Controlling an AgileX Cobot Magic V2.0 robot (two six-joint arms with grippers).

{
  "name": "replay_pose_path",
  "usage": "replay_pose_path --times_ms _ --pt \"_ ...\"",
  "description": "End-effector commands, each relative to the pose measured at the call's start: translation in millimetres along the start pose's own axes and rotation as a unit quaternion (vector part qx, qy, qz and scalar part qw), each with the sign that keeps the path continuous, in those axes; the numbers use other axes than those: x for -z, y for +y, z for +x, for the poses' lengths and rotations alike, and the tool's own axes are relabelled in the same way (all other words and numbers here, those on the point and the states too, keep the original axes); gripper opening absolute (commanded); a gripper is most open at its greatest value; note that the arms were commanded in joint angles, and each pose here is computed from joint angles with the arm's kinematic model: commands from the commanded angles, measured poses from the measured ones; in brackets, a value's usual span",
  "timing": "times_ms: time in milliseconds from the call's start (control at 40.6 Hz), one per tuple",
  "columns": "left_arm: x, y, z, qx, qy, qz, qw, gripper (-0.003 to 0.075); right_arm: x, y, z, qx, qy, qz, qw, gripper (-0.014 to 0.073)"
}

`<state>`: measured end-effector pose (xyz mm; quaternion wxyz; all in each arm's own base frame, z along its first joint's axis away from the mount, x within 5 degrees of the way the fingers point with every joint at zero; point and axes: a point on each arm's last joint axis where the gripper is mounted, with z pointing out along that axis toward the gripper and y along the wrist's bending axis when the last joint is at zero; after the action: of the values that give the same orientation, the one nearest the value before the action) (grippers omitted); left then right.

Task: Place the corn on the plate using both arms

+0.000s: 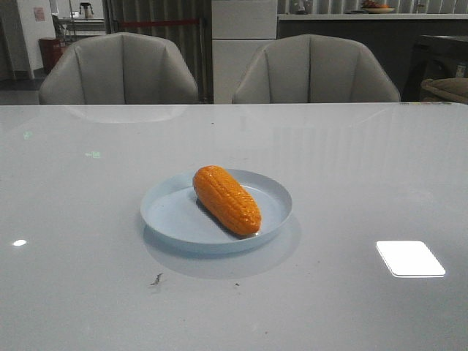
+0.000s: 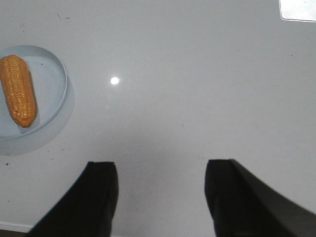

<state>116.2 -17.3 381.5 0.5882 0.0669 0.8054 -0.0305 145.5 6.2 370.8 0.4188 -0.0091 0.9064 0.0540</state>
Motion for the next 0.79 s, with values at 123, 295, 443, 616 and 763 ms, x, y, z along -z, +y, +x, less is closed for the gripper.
replay_pose_path --times_ms 123,295,443,616,763 --pt "20.0 2.1 38.7 0.073 -0.143 -0.004 0.987 0.009 8.4 -0.2 -11.0 0.002 -0.048 0.005 0.999 0.0489" --pt "18.5 1.1 95.9 0.07 -0.19 -0.011 0.979 0.009 8.4 -0.2 -11.0 0.002 -0.048 0.005 0.999 0.0489" --pt "20.5 0.2 134.7 0.068 -0.266 -0.013 0.962 0.009 8.4 -0.2 -11.0 0.002 -0.048 0.005 0.999 0.0489" --pt "18.3 -0.5 162.0 0.061 -0.322 -0.015 0.945 0.009 8.4 -0.3 -11.3 0.002 -0.049 0.005 0.999 0.0489" --pt "14.4 -0.9 166.4 0.058 -0.29 -0.015 0.955 0.009 8.3 -0.1 -10.3 0.002 -0.043 0.004 0.999 0.0489"
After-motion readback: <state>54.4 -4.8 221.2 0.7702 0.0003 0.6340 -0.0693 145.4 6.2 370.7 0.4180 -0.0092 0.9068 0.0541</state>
